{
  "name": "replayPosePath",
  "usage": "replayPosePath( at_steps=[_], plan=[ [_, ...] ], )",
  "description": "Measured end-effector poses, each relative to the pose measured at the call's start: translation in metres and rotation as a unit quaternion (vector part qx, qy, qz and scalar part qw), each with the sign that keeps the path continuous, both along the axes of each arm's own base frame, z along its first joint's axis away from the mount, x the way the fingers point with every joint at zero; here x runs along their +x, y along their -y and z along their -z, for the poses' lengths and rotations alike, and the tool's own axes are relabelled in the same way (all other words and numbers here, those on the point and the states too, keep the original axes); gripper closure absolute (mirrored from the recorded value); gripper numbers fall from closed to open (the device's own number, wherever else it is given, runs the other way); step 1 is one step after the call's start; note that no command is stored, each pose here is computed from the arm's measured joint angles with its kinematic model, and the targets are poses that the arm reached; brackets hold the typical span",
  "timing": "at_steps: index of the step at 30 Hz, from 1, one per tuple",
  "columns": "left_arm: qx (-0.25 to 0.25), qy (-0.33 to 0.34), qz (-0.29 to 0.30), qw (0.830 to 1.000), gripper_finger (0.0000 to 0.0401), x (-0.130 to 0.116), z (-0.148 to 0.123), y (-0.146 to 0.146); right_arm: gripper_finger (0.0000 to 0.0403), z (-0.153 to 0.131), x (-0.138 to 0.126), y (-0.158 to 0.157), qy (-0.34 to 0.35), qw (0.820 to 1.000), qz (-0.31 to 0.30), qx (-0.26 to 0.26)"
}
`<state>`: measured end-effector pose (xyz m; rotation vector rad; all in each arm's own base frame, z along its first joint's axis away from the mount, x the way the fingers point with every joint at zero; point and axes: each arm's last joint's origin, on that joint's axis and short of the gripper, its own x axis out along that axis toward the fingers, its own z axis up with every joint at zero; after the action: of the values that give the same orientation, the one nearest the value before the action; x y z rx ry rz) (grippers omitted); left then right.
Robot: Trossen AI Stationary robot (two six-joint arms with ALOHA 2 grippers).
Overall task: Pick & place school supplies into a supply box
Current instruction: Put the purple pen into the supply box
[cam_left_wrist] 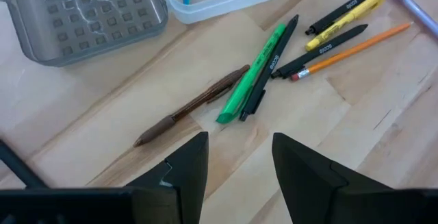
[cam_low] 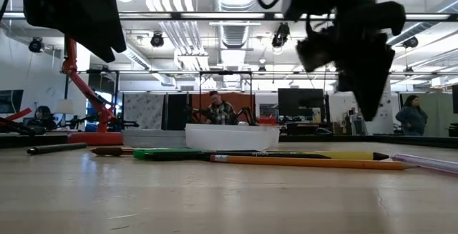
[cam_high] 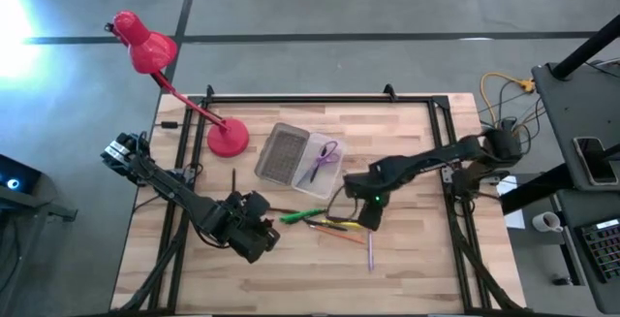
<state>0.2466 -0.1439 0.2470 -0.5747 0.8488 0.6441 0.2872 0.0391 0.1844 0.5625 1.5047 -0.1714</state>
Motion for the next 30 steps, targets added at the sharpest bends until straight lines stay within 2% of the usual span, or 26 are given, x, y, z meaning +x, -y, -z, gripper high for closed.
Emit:
replayPosePath(
  at_steps=[4, 10, 14, 18, 21, 25, 30],
  plan=[
    [0.002, -0.002, 0.002, 1.0, 0.0254, 0.0, 0.001, 0.0, 0.0275, 0.007, -0.008, -0.018, -0.018, 0.994, 0.111, 0.007],
    [0.003, -0.003, 0.003, 1.0, 0.0254, 0.0, 0.001, 0.0, 0.0209, 0.019, -0.013, -0.049, -0.033, 0.98, 0.196, 0.01],
    [0.006, -0.004, 0.008, 1.0, 0.0254, 0.0, 0.001, 0.0, 0.0184, 0.031, -0.012, -0.064, -0.035, 0.964, 0.264, -0.001],
    [0.009, -0.006, 0.012, 1.0, 0.0254, -0.001, 0.001, 0.0, 0.0187, 0.044, -0.012, -0.071, -0.041, 0.946, 0.319, -0.036],
    [0.012, -0.008, 0.017, 1.0, 0.0254, -0.001, 0.002, 0.0, 0.0199, 0.049, -0.01, -0.071, -0.05, 0.942, 0.328, -0.044],
    [0.015, -0.01, 0.021, 1.0, 0.0254, -0.001, 0.002, 0.0, 0.0226, 0.055, -0.009, -0.076, -0.07, 0.93, 0.356, -0.055],
    [0.015, -0.01, 0.023, 1.0, 0.0254, -0.001, 0.002, 0.0, 0.027, 0.049, -0.01, -0.093, -0.058, 0.926, 0.365, -0.077]
  ],
)
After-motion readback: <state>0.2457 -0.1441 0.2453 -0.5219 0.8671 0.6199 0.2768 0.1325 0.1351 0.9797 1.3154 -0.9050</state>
